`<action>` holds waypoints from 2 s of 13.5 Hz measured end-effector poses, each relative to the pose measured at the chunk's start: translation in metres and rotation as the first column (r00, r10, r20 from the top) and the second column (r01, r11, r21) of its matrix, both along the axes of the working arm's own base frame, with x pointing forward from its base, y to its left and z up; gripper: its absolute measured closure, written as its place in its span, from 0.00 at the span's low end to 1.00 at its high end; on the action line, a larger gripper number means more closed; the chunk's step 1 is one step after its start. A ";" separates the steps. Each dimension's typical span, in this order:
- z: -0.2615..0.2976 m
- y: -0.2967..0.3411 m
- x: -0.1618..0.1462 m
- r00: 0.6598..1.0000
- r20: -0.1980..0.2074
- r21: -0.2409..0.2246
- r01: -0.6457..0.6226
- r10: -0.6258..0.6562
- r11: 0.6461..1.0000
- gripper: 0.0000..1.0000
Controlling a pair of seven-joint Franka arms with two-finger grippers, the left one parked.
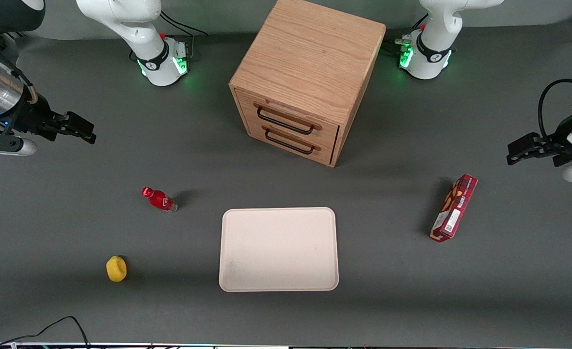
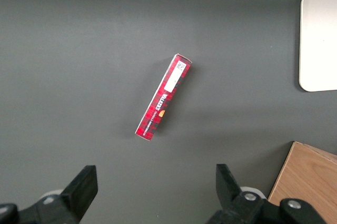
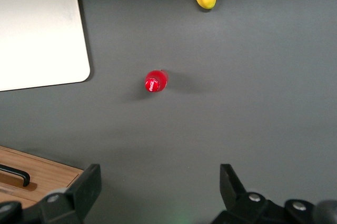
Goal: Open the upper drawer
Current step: 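Move the right gripper toward the upper drawer's black handle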
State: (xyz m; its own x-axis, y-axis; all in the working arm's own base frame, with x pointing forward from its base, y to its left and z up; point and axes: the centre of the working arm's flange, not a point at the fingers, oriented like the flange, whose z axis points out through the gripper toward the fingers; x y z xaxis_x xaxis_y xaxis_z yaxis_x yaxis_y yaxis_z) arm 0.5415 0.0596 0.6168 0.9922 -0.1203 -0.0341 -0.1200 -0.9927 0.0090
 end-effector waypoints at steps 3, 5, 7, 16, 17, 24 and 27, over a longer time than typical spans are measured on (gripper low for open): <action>0.000 0.000 0.000 1.000 0.001 0.000 -0.001 0.001 1.000 0.00; 0.002 0.004 0.000 1.000 0.005 0.001 -0.009 0.009 1.000 0.00; 0.007 0.024 -0.002 0.999 0.016 0.003 -0.047 0.047 0.999 0.00; -0.029 0.261 -0.010 0.843 0.059 0.168 -0.536 0.534 0.827 0.00; -0.041 0.283 -0.008 0.815 0.083 0.187 -0.578 0.574 0.794 0.00; -0.126 0.345 -0.009 0.478 0.110 0.284 -0.855 0.872 0.433 0.00; -0.152 0.375 -0.027 0.363 0.105 0.314 -0.896 0.926 0.315 0.00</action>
State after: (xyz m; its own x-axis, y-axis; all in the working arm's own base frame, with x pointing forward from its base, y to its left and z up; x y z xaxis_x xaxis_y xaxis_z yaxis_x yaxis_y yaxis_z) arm 0.5143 0.4345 0.4644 0.4590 0.8878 0.0342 0.8479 -0.4262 -0.3154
